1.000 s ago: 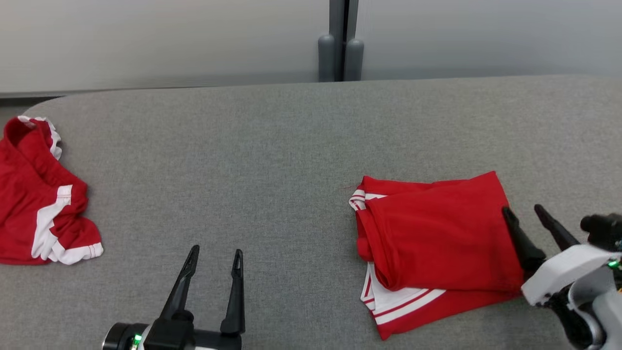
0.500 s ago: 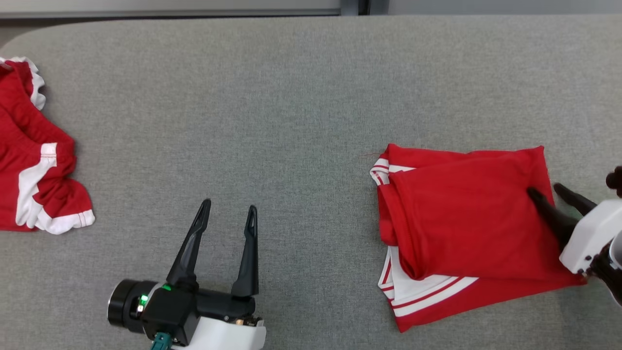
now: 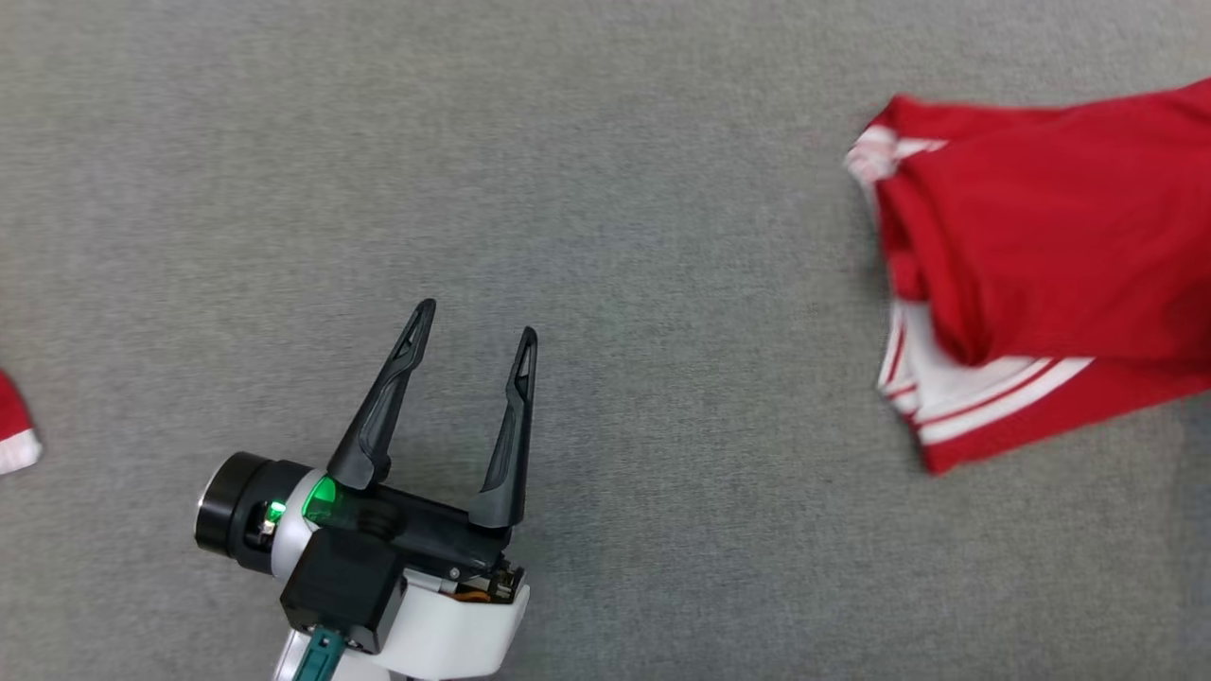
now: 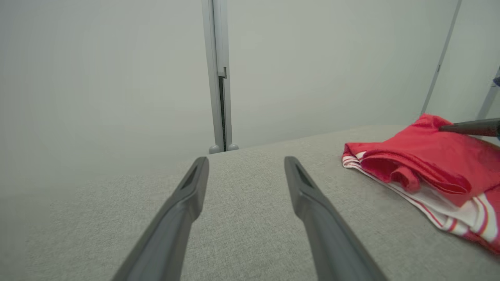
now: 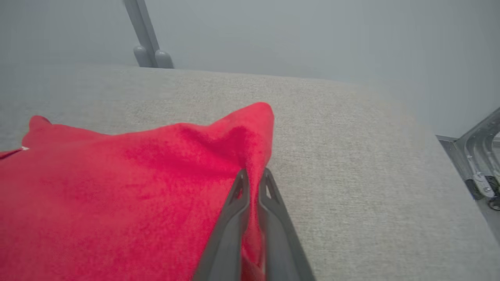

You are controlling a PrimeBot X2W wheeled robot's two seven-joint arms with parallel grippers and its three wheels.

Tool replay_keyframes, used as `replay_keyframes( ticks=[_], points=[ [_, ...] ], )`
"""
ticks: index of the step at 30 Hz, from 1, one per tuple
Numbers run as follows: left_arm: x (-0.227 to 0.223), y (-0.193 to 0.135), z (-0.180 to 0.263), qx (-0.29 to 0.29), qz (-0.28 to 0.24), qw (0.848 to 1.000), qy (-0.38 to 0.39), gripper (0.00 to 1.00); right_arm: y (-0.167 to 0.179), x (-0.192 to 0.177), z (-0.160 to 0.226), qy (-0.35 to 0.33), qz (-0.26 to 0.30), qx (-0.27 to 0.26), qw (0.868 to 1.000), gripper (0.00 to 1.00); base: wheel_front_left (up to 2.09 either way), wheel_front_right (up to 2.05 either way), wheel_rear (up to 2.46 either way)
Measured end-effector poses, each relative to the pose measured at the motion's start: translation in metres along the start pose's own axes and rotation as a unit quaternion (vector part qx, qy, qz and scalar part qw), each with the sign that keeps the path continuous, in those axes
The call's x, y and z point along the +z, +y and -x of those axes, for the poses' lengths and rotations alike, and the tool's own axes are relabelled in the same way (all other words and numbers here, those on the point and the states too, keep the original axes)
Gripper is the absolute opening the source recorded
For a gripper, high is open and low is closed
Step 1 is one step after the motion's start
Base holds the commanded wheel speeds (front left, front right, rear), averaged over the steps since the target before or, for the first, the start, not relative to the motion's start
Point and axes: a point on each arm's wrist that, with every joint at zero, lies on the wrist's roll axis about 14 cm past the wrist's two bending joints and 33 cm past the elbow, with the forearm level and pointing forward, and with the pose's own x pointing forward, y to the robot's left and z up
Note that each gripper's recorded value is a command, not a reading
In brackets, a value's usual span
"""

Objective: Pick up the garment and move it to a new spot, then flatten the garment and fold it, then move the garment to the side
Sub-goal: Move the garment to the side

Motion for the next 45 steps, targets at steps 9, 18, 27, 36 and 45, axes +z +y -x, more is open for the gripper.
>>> replay_keyframes(
  ticks=[9,18,27,36,45],
  points=[
    [-0.037,-0.029,-0.025,-0.084,-0.009,0.996,0.016,1.00,-0.117,0.030,0.025,-0.009,0.106,-0.137,0.985,0.00,0.00,0.00,0.00],
    [-0.065,-0.038,-0.036,-0.118,-0.006,0.992,0.031,1.00,-0.174,0.059,0.025,-0.016,0.199,-0.218,0.955,1.00,0.00,0.00,0.00],
    [-0.056,-0.031,-0.035,-0.087,-0.001,0.996,0.032,1.00,-0.123,0.070,-0.007,-0.090,0.203,-0.173,0.959,1.00,0.00,0.00,0.00],
    [-0.025,-0.007,-0.003,-0.005,0.008,0.999,0.036,1.00,0.015,0.033,0.012,-0.158,0.086,-0.050,0.982,1.00,0.00,0.00,0.00],
    [0.028,0.023,0.042,0.065,0.001,0.998,-0.008,1.00,0.107,0.053,0.093,-0.271,0.004,0.006,0.963,1.00,0.00,0.00,0.00]
  ],
)
